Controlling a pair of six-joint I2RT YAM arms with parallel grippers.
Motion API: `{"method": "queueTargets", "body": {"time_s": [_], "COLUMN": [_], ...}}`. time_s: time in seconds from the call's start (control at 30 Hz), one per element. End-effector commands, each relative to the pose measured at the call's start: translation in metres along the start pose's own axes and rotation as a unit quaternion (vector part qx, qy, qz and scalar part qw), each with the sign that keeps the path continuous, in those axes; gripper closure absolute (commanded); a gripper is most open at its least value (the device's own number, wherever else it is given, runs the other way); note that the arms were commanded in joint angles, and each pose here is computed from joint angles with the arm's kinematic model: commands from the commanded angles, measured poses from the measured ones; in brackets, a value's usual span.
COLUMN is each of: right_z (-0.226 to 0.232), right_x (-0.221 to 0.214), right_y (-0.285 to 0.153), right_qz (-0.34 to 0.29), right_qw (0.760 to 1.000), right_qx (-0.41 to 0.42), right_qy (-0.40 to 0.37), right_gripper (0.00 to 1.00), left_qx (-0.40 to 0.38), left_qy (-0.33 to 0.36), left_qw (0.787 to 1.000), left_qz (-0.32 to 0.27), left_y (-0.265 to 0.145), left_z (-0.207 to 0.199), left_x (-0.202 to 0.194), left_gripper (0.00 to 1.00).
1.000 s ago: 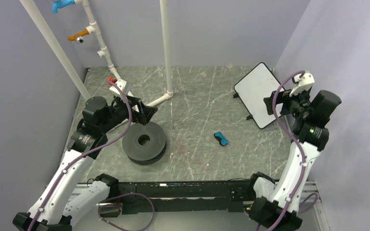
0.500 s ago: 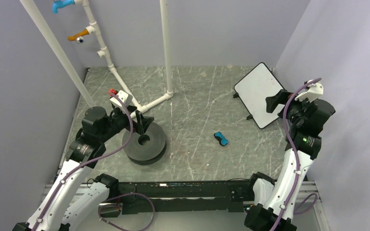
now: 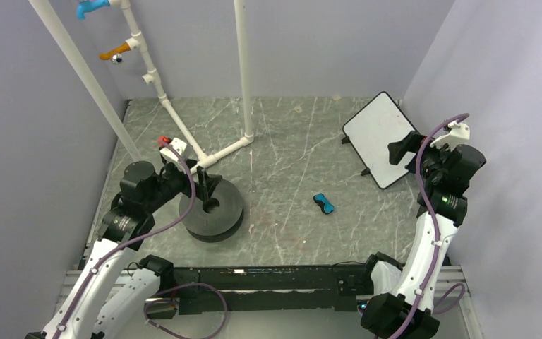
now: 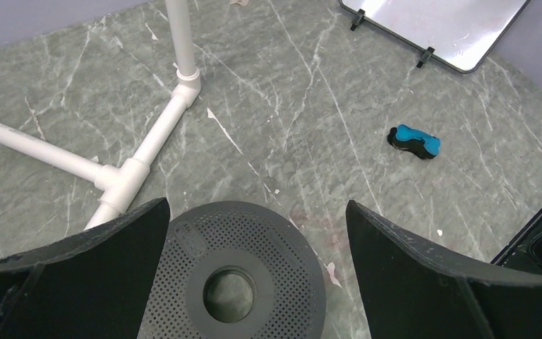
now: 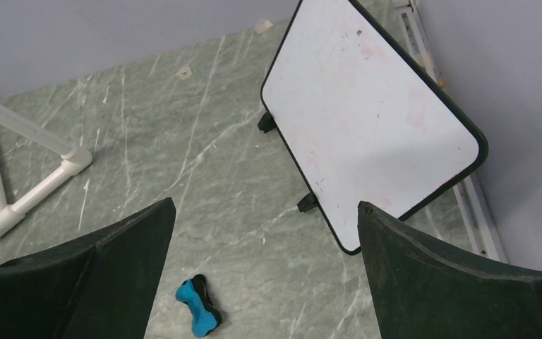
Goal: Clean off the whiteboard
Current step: Reset both arms
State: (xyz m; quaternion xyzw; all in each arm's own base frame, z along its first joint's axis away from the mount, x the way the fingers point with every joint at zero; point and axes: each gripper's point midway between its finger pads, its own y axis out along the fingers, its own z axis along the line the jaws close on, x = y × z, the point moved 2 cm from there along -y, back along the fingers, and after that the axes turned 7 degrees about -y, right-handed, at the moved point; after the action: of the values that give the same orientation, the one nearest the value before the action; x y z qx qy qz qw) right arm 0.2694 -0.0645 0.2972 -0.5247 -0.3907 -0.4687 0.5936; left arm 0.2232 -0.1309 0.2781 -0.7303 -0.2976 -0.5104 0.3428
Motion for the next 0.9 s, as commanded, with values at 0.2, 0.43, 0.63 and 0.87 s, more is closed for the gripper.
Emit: {"method": "queueTargets", "body": {"time_s": [0.2, 0.43, 0.63, 0.87], "right_z": [0.009, 0.013, 0.026, 0.025], "right_x": [0.020, 0.019, 0.001, -0.016], "right_y": [-0.005, -0.006, -0.004, 0.003], "right_qz": [-0.032, -0.030, -0.029, -0.010], "right_qw": [0.999, 0.999, 0.996, 0.995], "right_qx": [0.022, 0.036, 0.082, 0.097], "right_qy": [-0.012, -0.010, 0.013, 0.019], "right_gripper": [0.00, 0.00, 0.00, 0.00], "left_qx": [-0.002, 0.004, 0.012, 0.017], "left_qy": [0.000, 0.001, -0.001, -0.009], "left_qw": [1.000, 1.000, 0.999, 1.000], "left_qz": [-0.024, -0.028, -0.029, -0.023], "left_y": [0.002, -0.001, -0.002, 0.000], "left_z": [0.002, 0.005, 0.007, 0.010], "left_x": [0.011, 0.013, 0.013, 0.009], "left_gripper": [0.01, 0.01, 0.01, 0.01]}}
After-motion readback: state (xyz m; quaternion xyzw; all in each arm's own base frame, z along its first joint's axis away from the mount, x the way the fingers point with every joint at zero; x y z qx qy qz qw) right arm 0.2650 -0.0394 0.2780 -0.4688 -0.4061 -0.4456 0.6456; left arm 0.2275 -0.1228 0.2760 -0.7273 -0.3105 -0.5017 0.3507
